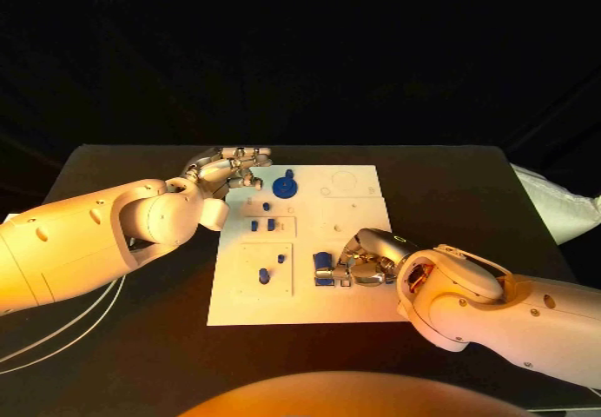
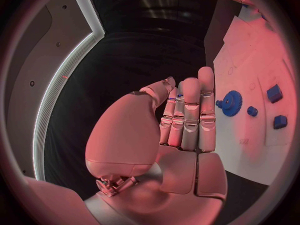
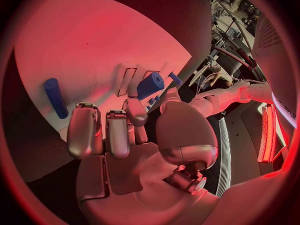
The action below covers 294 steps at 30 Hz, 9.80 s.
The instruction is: Assemble the parts on the task board
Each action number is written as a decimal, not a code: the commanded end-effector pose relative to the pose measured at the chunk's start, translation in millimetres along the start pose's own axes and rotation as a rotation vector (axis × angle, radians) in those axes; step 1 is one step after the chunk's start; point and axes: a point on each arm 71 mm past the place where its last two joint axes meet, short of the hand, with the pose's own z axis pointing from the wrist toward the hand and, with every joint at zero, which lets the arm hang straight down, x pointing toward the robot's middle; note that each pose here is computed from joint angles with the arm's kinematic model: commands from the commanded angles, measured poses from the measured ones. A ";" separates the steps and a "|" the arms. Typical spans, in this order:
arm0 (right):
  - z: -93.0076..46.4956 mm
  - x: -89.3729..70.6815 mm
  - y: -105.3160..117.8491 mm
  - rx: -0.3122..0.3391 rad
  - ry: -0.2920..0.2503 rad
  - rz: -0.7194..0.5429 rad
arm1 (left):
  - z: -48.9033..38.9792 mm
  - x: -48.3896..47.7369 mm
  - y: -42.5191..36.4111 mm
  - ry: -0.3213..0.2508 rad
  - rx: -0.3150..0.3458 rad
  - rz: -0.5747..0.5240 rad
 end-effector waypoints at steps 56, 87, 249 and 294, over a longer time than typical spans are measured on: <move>-33.9 -47.2 -75.9 0.151 0.014 -0.205 | -0.4 4.2 0.7 0.032 -0.005 0.005; -10.3 -14.0 -54.6 0.071 0.062 -0.523 | -0.5 2.3 1.3 0.032 -0.011 0.005; 92.4 -112.9 -80.3 -0.192 -0.417 1.016 | 19.9 -13.0 30.0 -0.267 0.109 0.084; 64.0 -77.8 -42.4 -0.118 -0.518 1.112 | -16.0 26.9 37.7 -0.375 0.199 0.195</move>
